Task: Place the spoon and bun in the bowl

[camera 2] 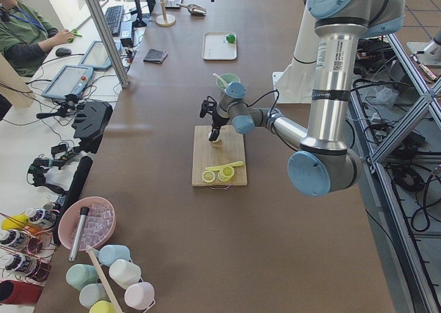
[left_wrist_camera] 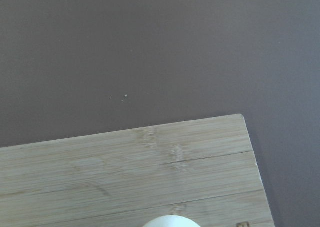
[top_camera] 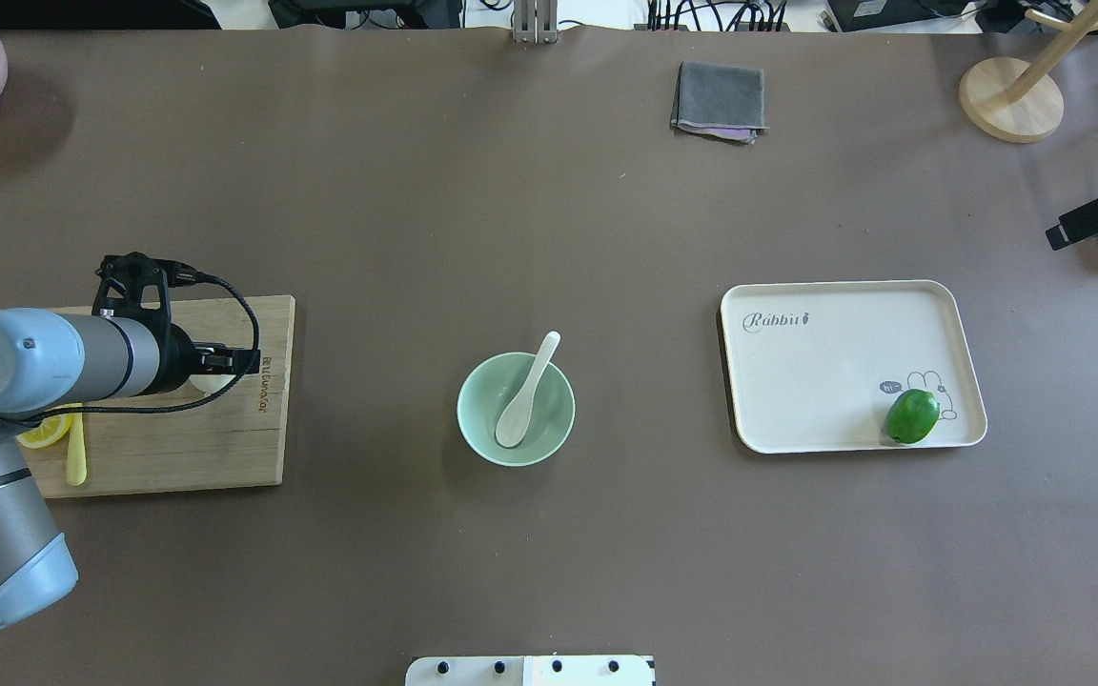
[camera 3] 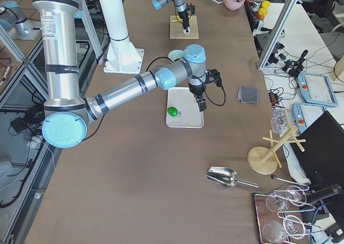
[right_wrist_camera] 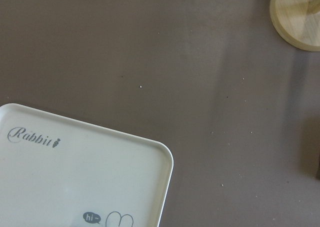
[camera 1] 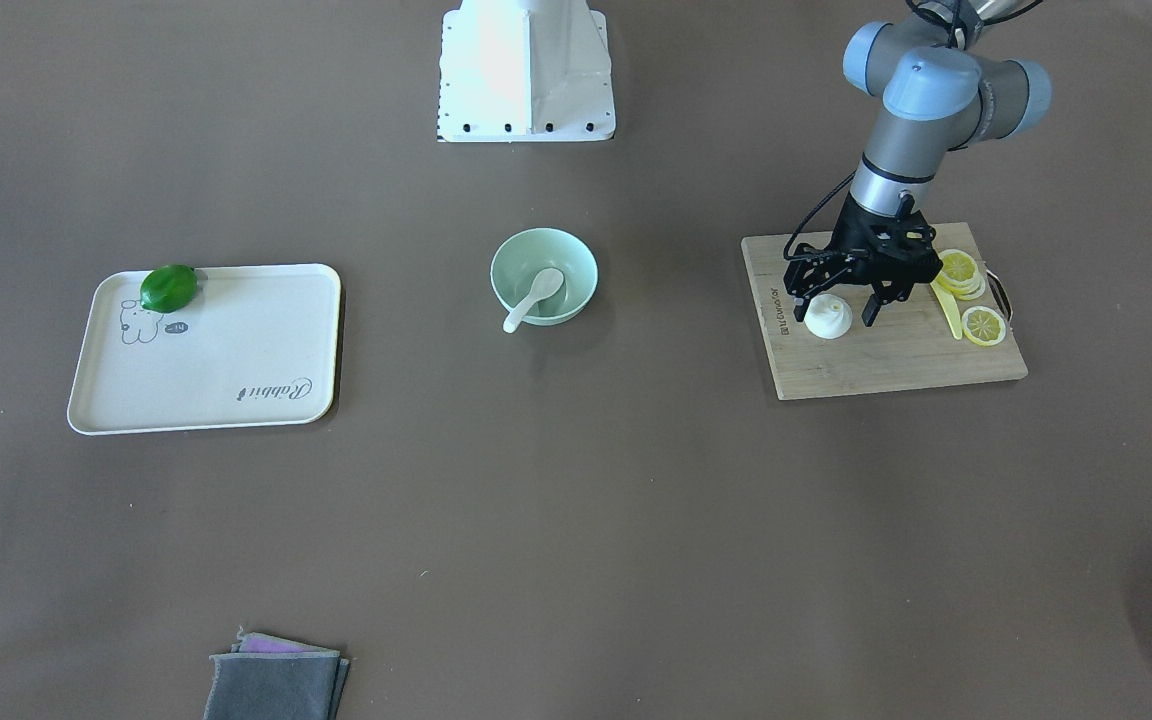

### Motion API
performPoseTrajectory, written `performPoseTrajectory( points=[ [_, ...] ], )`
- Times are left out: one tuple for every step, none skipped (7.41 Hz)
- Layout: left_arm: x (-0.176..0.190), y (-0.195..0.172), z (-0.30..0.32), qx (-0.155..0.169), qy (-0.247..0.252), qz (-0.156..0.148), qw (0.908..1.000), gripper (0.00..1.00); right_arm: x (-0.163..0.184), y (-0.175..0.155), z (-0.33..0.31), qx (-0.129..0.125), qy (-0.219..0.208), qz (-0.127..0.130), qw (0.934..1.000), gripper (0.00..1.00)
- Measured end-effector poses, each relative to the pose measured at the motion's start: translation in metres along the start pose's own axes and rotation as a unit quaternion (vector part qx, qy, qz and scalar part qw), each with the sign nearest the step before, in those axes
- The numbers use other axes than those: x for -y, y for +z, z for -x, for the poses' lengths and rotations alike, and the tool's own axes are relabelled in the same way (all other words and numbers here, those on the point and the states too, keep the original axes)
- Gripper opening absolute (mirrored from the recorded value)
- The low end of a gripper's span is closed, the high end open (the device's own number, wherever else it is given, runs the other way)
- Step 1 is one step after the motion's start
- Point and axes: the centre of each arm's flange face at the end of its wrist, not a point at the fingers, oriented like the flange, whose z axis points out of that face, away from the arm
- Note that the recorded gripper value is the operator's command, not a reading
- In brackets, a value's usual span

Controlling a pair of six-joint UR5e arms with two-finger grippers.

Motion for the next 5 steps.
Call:
performPoseTrajectory(
  points=[
    [-0.001, 0.001, -0.001, 0.000, 0.001, 0.001, 1.0000, 0.23, 0.000, 0.000, 0.000, 0.000, 0.000, 0.000, 1.0000, 1.00],
    [-0.001, 0.000, -0.001, -0.001, 0.002, 0.001, 1.0000, 0.17, 0.000, 0.000, 0.000, 0.000, 0.000, 0.000, 1.0000, 1.00],
    [0.000, -0.004, -0.003, -0.005, 0.002, 0.000, 1.0000, 0.16, 0.000, 0.000, 0.000, 0.000, 0.000, -0.001, 1.0000, 1.00],
    [0.003, -0.014, -0.011, -0.017, 0.003, -0.004, 0.9998, 0.16, 0.001, 0.000, 0.000, 0.000, 0.000, -0.001, 1.0000, 1.00],
    [0.010, -0.026, -0.027, -0.034, 0.002, -0.013, 0.9993, 0.16, 0.000, 0.000, 0.000, 0.000, 0.001, -0.001, 1.0000, 1.00]
  ],
)
